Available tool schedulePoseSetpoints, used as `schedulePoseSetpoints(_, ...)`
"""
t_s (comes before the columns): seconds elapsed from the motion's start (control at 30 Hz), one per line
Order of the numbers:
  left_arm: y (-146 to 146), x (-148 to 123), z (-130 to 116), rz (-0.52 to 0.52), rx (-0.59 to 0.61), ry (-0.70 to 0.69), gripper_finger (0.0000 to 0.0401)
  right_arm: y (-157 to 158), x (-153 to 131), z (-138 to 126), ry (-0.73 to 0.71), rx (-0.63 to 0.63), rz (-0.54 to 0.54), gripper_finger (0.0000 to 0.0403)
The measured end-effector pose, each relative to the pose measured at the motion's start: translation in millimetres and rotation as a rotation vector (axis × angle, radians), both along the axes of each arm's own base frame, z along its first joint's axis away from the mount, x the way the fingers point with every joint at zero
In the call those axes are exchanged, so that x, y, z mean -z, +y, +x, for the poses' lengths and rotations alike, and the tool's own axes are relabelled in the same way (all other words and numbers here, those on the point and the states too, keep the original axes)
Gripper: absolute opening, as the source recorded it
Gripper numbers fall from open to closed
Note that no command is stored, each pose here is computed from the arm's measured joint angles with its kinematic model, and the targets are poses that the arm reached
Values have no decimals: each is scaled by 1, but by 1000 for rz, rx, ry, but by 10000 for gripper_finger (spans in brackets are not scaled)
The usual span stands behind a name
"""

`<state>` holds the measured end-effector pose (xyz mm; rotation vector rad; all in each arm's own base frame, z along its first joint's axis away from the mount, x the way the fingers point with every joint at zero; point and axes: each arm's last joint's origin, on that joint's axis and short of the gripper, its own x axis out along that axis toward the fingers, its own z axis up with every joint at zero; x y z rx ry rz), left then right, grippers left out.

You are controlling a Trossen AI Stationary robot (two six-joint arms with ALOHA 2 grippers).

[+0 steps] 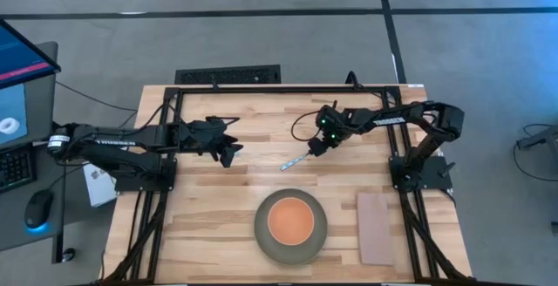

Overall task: Set table place
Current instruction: Put the blue fork on the right of the gray plate on the table

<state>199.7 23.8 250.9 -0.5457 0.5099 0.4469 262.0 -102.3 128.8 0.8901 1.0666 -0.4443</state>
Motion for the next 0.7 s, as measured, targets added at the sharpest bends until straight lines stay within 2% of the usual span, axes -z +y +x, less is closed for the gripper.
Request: schedulePoseSetpoints(0.7, 0, 2, -1, -2, 0, 20, 169, 3, 1, 8, -68, -16, 30, 249)
